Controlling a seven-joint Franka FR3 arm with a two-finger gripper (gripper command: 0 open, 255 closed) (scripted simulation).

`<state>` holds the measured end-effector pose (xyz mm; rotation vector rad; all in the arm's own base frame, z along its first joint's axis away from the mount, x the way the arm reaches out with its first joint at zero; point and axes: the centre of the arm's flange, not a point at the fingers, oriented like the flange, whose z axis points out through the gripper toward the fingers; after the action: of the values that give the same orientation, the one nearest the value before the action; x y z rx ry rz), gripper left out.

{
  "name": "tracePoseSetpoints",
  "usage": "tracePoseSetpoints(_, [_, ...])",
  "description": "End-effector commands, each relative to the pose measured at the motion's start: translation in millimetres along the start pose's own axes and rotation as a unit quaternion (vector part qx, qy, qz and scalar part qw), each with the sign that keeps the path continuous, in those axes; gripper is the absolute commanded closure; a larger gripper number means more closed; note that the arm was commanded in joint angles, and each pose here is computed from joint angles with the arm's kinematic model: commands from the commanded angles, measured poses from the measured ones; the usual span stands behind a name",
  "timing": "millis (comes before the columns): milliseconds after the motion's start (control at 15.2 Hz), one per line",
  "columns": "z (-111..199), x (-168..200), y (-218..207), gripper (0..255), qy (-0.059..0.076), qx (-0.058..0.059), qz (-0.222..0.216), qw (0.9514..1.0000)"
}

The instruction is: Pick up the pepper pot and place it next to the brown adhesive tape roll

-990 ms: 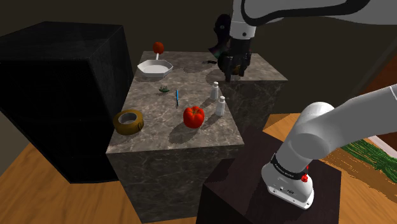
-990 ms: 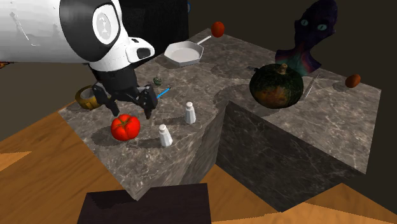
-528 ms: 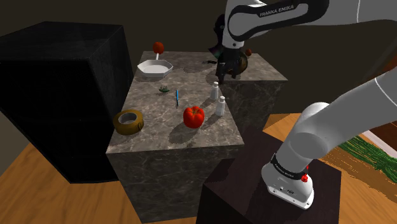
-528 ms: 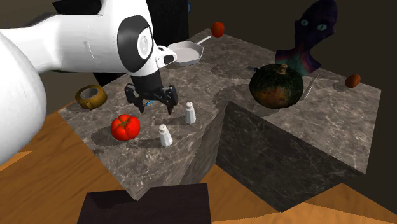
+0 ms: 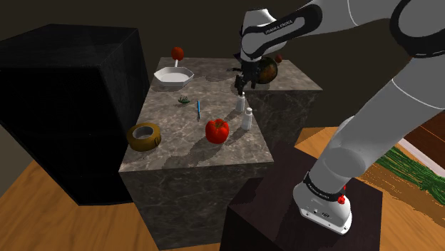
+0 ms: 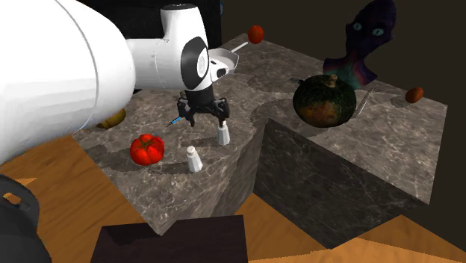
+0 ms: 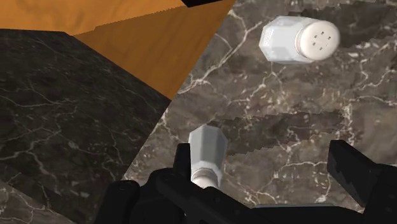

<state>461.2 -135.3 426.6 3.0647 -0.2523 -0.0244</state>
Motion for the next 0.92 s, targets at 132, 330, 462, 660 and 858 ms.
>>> tracePoseSetpoints(132, [27, 39, 17, 0, 0.01, -0.011, -0.002, 0.9999])
tracePoseSetpoints(330, [44, 57, 27, 0, 0.015, -0.016, -0.003, 0.9998])
tracePoseSetpoints(462, [55, 58, 27, 0, 0.015, -0.016, -0.003, 0.9998])
tracePoseSetpoints(660, [71, 58, 28, 0, 0.015, -0.016, -0.003, 0.9998])
tracePoseSetpoints(858, [79, 58, 28, 0, 0.015, -0.016, -0.003, 0.9998])
